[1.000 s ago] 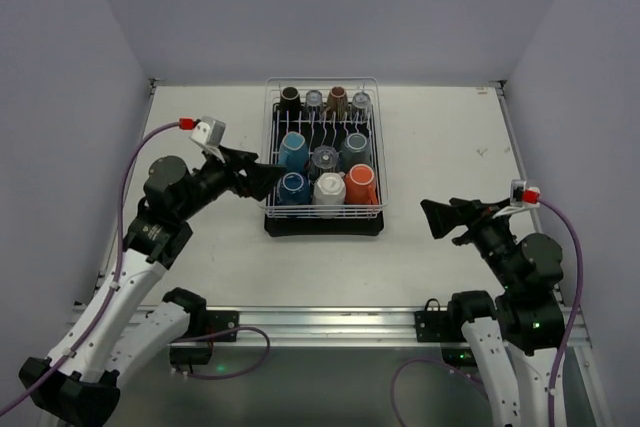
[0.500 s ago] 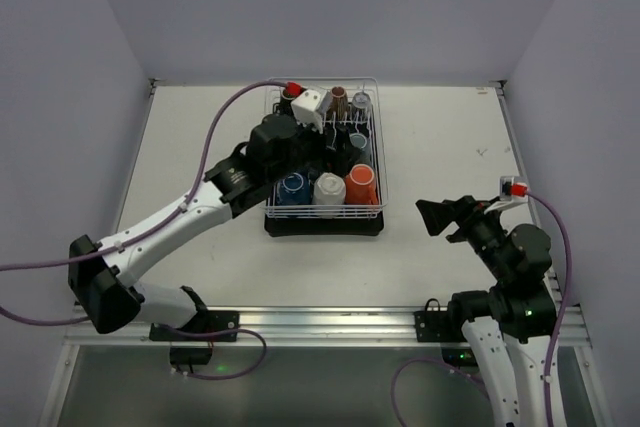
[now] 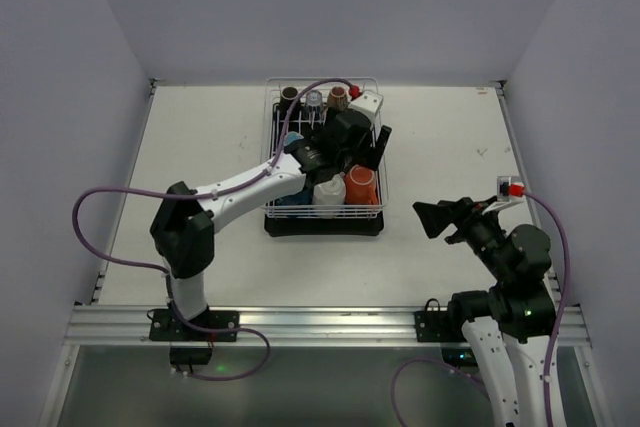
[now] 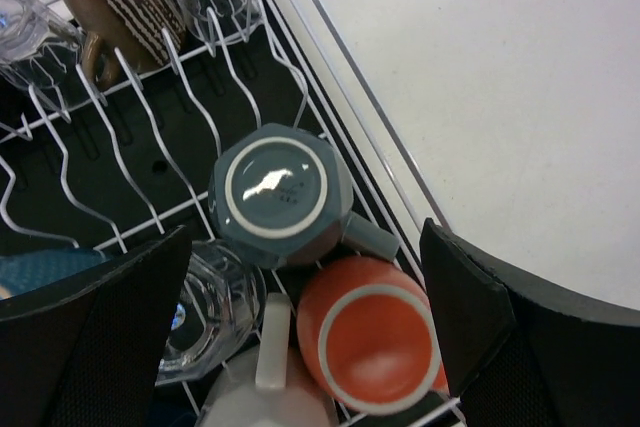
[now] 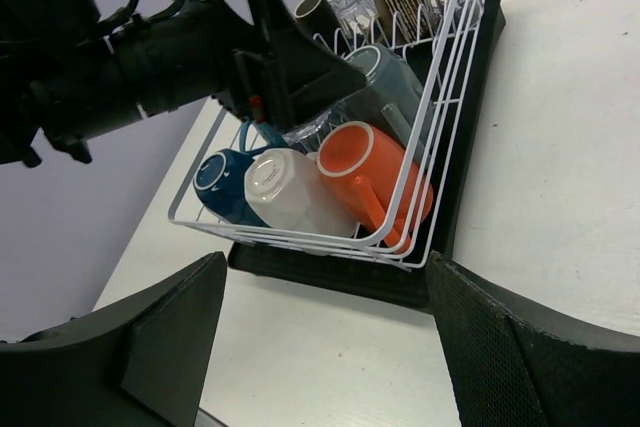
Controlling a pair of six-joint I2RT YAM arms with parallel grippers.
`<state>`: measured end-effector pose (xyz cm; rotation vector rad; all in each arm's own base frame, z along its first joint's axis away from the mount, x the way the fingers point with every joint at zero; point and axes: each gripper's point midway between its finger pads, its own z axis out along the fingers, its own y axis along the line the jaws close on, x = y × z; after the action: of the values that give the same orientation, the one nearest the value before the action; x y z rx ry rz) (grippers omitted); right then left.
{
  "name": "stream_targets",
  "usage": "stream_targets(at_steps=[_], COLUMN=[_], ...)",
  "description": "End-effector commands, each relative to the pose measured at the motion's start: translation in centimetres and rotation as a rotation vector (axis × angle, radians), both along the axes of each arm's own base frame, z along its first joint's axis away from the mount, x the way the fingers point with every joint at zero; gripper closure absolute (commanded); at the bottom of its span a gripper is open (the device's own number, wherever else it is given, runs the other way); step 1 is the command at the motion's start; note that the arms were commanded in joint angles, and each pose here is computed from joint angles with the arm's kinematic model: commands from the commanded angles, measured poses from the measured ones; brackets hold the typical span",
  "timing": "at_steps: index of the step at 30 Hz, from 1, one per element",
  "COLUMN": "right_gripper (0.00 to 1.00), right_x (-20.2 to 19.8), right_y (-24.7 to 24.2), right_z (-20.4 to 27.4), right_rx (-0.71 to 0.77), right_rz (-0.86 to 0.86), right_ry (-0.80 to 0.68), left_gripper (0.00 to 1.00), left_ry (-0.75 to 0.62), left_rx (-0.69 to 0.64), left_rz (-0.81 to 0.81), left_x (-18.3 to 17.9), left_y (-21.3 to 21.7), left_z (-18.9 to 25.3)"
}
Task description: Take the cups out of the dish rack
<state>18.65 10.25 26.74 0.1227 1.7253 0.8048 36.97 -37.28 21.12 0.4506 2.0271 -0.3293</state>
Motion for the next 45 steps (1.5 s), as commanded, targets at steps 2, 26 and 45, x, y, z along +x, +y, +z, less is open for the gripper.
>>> stream_targets(at_steps=[2,26,45], right_gripper=[0.16,0.16,0.17], right_x=[-0.6,-0.4,1.0], right_y=[0.5,0.8,1.3], right_z=[0.6,-0.7,-0.9], right_rx=[0.000,0.004,0.058], right_rz=[0.035,0.053,0.062], right_ry=[-0.027,0.003,0.010], left_gripper=[0.01,0.09,0.88], left_ry=[-0.043,0.074,-0.125], left_rx=[0.046,0.043,-0.110], left_rz=[0.042,0.014,0.019], left_x=[2.2,5.4,7.9], left_y=[-0.7,-1.1,-0.2], left_z=[0.8,-5.8,5.9])
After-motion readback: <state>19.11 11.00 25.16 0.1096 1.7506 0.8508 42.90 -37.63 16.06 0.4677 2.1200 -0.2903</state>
